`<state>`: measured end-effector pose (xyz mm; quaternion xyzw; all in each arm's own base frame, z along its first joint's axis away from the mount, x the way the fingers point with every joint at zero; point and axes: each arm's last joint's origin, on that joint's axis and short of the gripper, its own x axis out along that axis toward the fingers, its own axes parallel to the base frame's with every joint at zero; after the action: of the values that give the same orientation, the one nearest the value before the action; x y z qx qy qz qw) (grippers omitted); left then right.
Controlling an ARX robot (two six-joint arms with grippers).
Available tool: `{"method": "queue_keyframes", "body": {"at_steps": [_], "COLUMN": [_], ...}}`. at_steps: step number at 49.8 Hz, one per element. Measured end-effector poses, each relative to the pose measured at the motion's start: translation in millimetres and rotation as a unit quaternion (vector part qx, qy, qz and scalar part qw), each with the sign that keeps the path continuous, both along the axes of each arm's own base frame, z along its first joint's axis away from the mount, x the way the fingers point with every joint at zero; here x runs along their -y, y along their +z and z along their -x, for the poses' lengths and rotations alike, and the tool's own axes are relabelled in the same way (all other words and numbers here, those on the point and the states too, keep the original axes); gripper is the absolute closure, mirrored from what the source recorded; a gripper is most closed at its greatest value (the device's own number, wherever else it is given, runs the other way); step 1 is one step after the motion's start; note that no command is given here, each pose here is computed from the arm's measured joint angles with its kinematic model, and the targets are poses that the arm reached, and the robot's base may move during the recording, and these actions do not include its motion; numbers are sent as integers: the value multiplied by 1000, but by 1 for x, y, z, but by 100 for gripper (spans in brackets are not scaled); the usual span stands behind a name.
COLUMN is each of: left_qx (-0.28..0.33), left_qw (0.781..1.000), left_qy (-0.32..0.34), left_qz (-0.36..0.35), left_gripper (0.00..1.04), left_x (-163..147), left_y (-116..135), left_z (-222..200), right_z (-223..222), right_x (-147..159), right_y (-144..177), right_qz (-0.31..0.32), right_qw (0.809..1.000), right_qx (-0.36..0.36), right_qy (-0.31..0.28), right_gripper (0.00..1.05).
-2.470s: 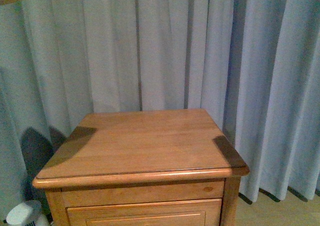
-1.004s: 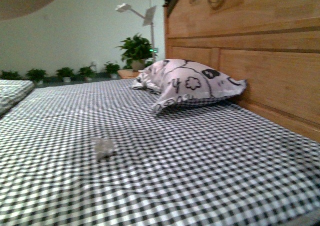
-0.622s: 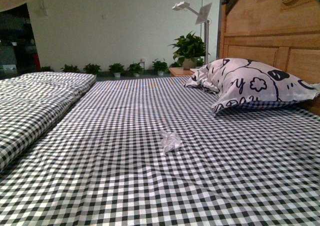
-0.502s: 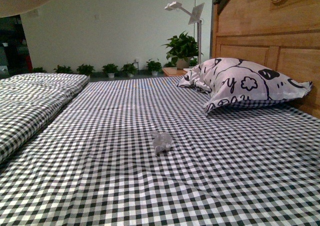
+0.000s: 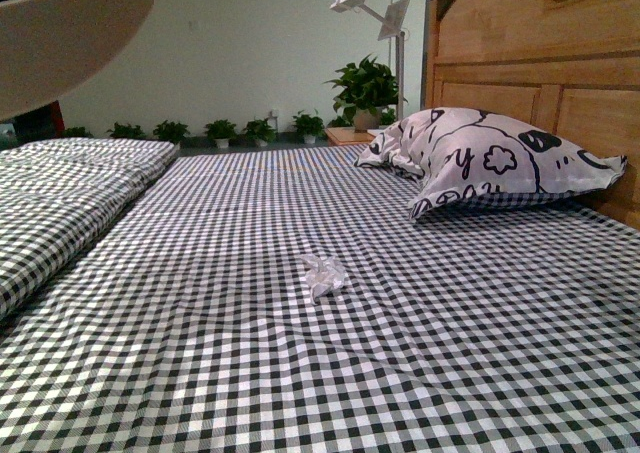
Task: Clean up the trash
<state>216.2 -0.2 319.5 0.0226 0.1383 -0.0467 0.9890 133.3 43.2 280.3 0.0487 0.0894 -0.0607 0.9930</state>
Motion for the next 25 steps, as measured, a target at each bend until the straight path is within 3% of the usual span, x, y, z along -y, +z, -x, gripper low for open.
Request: {"method": "queue_keyframes", "body": {"at_steps": [11, 25], "left_qx": [-2, -60], "left_qw": [996, 975], "left_qy": [-72, -179], "left_qz": [-43, -114], "left_gripper": [79, 79], "left_x": [2, 3], "left_y": [7, -12], "left_z": [-29, -66], "right_z": [0, 0], "right_x": [0, 0], "right_y": [0, 0], "right_qz": [0, 0], "right_qw": [1000, 1000], "right_qx": [0, 0], "right_qy": [0, 0], "right_gripper": [84, 84]}}
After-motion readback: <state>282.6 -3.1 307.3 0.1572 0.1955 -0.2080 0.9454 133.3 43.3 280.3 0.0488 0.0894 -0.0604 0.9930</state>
